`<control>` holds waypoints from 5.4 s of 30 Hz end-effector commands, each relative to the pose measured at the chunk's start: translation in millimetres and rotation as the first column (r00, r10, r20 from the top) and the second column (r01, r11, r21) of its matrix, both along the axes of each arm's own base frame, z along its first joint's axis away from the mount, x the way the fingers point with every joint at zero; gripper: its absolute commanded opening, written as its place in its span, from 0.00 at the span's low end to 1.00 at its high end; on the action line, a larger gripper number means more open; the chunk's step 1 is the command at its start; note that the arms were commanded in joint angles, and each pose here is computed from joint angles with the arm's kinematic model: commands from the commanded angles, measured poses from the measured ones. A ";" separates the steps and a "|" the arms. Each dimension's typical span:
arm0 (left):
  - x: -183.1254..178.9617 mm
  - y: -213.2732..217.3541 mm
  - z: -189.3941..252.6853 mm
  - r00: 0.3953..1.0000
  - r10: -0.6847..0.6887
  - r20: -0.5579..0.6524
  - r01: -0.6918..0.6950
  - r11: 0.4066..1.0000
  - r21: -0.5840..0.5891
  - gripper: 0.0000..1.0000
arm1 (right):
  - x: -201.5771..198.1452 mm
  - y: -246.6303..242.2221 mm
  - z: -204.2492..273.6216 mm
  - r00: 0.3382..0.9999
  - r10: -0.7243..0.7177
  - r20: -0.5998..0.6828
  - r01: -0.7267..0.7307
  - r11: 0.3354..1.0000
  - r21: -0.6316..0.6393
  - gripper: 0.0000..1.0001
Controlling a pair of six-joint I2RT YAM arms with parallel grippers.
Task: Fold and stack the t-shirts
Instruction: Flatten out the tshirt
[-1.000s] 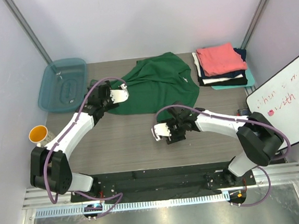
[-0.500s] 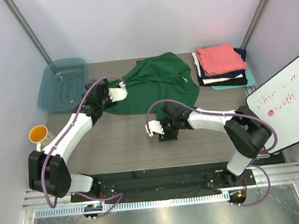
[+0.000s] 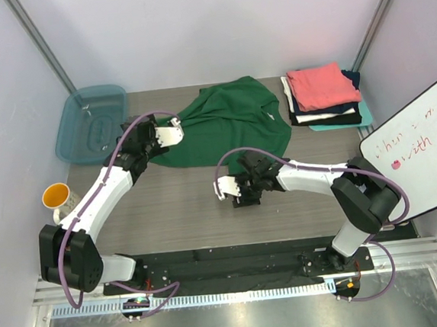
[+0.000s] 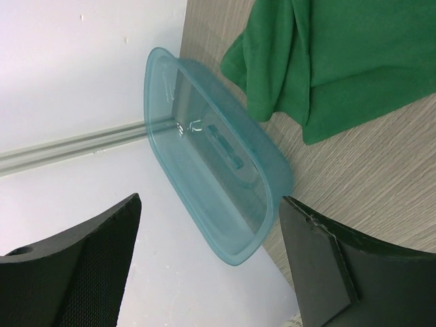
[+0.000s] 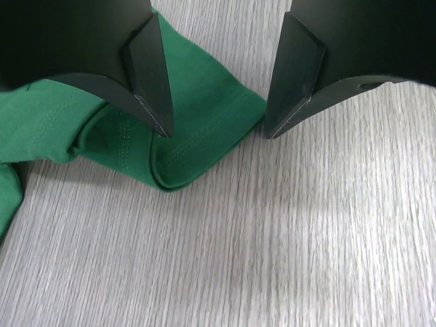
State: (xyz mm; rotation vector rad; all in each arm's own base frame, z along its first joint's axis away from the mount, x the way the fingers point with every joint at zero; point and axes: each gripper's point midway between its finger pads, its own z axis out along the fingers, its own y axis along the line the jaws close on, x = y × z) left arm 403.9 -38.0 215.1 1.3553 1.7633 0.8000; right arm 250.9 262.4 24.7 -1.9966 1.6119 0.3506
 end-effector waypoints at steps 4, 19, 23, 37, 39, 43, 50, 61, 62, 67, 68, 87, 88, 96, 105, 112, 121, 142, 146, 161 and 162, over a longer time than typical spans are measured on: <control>6.8 -0.5 35.2 0.996 -0.008 0.086 0.010 1.000 -0.021 0.82 | -23.2 -46.5 -30.8 0.997 -0.034 -0.074 0.021 0.986 -0.167 0.61; -2.6 -5.0 1.8 0.999 -0.042 0.002 0.042 0.999 -0.033 0.73 | 16.1 -44.8 12.3 0.995 -0.099 0.004 0.098 0.976 -0.195 0.01; -16.1 -16.0 -32.4 0.988 -0.120 -0.094 0.115 0.992 -0.057 0.77 | 42.9 -49.9 72.1 0.981 -0.141 0.135 0.159 0.977 -0.139 0.01; -28.0 -55.5 -87.8 0.892 -0.357 -0.279 0.332 0.934 -0.135 0.82 | 80.3 -127.8 172.0 0.862 -0.277 0.425 0.367 0.919 -0.146 0.01; -27.2 -58.5 -88.7 0.881 -0.374 -0.290 0.348 0.927 -0.139 0.83 | 81.3 -134.4 167.9 0.861 -0.277 0.426 0.375 0.913 -0.163 0.01; -30.2 -53.0 -110.9 0.858 -0.374 -0.353 0.364 0.927 -0.097 0.83 | 94.1 -150.0 172.0 0.841 -0.279 0.464 0.397 0.900 -0.178 0.01; -17.5 -47.2 -136.1 0.861 -0.342 -0.377 0.353 0.935 -0.043 0.83 | 115.0 -146.4 135.8 0.875 -0.252 0.414 0.366 0.904 -0.223 0.01; -6.3 -54.8 -123.2 0.869 -0.345 -0.355 0.341 0.937 -0.077 0.82 | 173.3 -113.2 69.2 0.900 -0.262 0.347 0.356 0.902 -0.242 0.01; -6.5 -54.5 -123.5 0.870 -0.343 -0.355 0.339 0.938 -0.077 0.82 | 175.6 -113.2 62.5 0.902 -0.265 0.340 0.359 0.898 -0.254 0.02; -6.1 -52.9 -120.3 0.873 -0.340 -0.349 0.333 0.939 -0.083 0.82 | 189.6 -112.4 79.0 0.874 -0.295 0.386 0.397 0.892 -0.217 0.28; -5.5 -52.7 -118.8 0.874 -0.340 -0.346 0.332 0.939 -0.084 0.82 | 188.5 -111.7 81.7 0.875 -0.290 0.389 0.392 0.895 -0.214 0.29; 5.0 -53.4 -106.6 0.880 -0.342 -0.329 0.336 0.939 -0.079 0.82 | 106.6 -167.4 57.7 0.905 -0.290 0.312 0.373 0.893 -0.252 0.50; 5.8 -53.6 -106.6 0.880 -0.342 -0.329 0.335 0.939 -0.080 0.82 | 103.7 -172.6 52.2 0.905 -0.275 0.326 0.364 0.895 -0.257 0.50; 6.3 -52.2 -101.3 0.886 -0.331 -0.325 0.325 0.943 -0.074 0.82 | 122.6 -193.1 21.8 0.855 -0.298 0.424 0.397 0.903 -0.167 0.52; 6.8 -49.0 -97.2 0.893 -0.314 -0.321 0.311 0.948 -0.063 0.82 | 157.6 -200.4 5.8 0.839 -0.270 0.472 0.377 0.914 -0.148 0.52; 7.1 -46.5 -96.0 0.896 -0.305 -0.322 0.306 0.951 -0.049 0.82 | 158.5 -195.2 -12.6 0.874 -0.197 0.445 0.303 0.936 -0.181 0.47; 15.7 -49.7 -95.5 0.896 -0.307 -0.322 0.308 0.950 -0.052 0.82 | 151.1 -183.1 -19.4 0.901 -0.134 0.413 0.230 0.954 -0.193 0.45; 15.1 -50.6 -101.0 0.888 -0.312 -0.336 0.313 0.948 -0.055 0.76 | 205.0 -180.8 97.9 0.788 -0.196 0.583 0.357 0.917 -0.174 0.01; 19.2 -51.4 -95.5 0.894 -0.312 -0.322 0.311 0.949 -0.057 0.76 | 193.2 -183.0 140.7 0.783 -0.113 0.612 0.304 0.928 -0.217 0.01; -15.1 -22.7 -140.1 0.833 -0.342 -0.434 0.388 0.921 0.019 0.77 | 202.2 -199.0 215.5 0.681 -0.167 0.713 0.412 0.892 -0.185 0.01; -14.4 -20.3 -142.2 0.835 -0.342 -0.431 0.388 0.921 0.021 0.78 | 201.5 -199.8 216.9 0.678 -0.166 0.716 0.415 0.891 -0.185 0.01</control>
